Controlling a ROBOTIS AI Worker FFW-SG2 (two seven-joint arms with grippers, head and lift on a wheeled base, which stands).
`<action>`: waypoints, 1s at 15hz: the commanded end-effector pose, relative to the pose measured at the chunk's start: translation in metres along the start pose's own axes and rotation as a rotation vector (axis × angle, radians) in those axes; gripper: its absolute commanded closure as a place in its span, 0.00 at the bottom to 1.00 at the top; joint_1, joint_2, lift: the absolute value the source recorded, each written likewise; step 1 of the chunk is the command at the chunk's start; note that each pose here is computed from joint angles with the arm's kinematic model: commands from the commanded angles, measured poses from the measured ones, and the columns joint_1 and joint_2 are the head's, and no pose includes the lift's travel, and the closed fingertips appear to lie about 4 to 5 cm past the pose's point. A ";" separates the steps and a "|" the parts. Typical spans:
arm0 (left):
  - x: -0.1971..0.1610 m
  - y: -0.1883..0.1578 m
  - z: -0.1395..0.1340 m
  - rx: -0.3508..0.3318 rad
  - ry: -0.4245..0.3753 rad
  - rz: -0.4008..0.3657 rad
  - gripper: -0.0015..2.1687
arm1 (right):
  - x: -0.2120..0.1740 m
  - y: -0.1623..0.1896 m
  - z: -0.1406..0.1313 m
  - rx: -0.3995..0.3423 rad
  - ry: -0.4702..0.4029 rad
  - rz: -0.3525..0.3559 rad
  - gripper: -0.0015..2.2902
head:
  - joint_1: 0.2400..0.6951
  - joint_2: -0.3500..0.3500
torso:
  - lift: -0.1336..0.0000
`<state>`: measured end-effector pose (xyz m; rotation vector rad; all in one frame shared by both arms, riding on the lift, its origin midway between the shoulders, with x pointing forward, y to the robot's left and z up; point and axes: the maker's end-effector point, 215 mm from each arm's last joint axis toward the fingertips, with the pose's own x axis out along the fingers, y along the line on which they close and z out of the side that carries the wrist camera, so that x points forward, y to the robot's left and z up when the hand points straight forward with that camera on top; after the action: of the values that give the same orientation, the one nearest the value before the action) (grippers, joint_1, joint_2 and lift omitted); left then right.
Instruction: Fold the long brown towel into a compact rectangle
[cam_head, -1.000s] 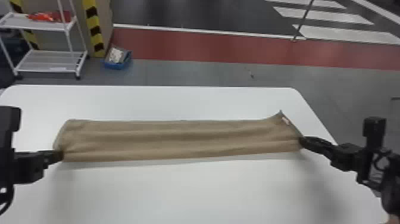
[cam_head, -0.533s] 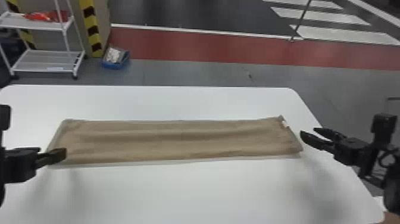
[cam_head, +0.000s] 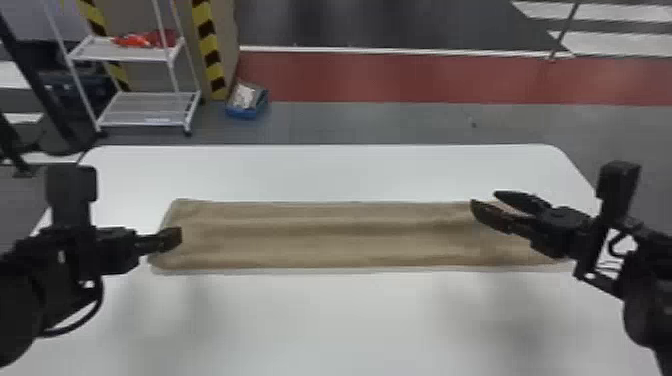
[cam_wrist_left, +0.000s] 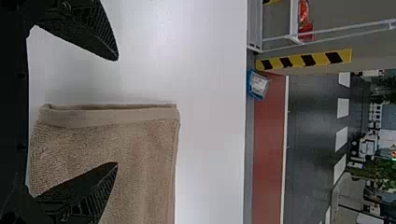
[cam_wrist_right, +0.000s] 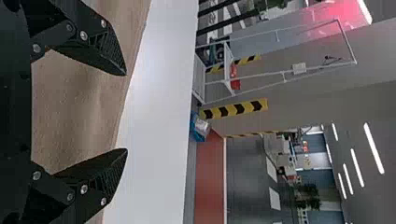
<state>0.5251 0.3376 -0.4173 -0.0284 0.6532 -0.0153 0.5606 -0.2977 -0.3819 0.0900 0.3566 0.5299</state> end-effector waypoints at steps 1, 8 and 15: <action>0.007 -0.001 -0.004 -0.004 0.014 -0.003 0.06 | 0.045 0.055 -0.004 -0.034 0.031 0.086 0.84 | 1.00 0.56 | 0.04; 0.019 -0.004 -0.005 -0.004 -0.001 -0.006 0.07 | 0.096 0.113 -0.046 -0.080 0.100 0.168 0.88 | 1.00 0.73 | 0.04; 0.025 -0.009 -0.016 0.003 0.027 -0.020 0.25 | 0.096 0.114 -0.056 -0.069 0.103 0.168 0.88 | 1.00 0.76 | 0.04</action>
<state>0.5354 0.3295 -0.4444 -0.0306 0.6763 -0.0301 0.5639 -0.1495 -0.4418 0.0194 0.4314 0.7175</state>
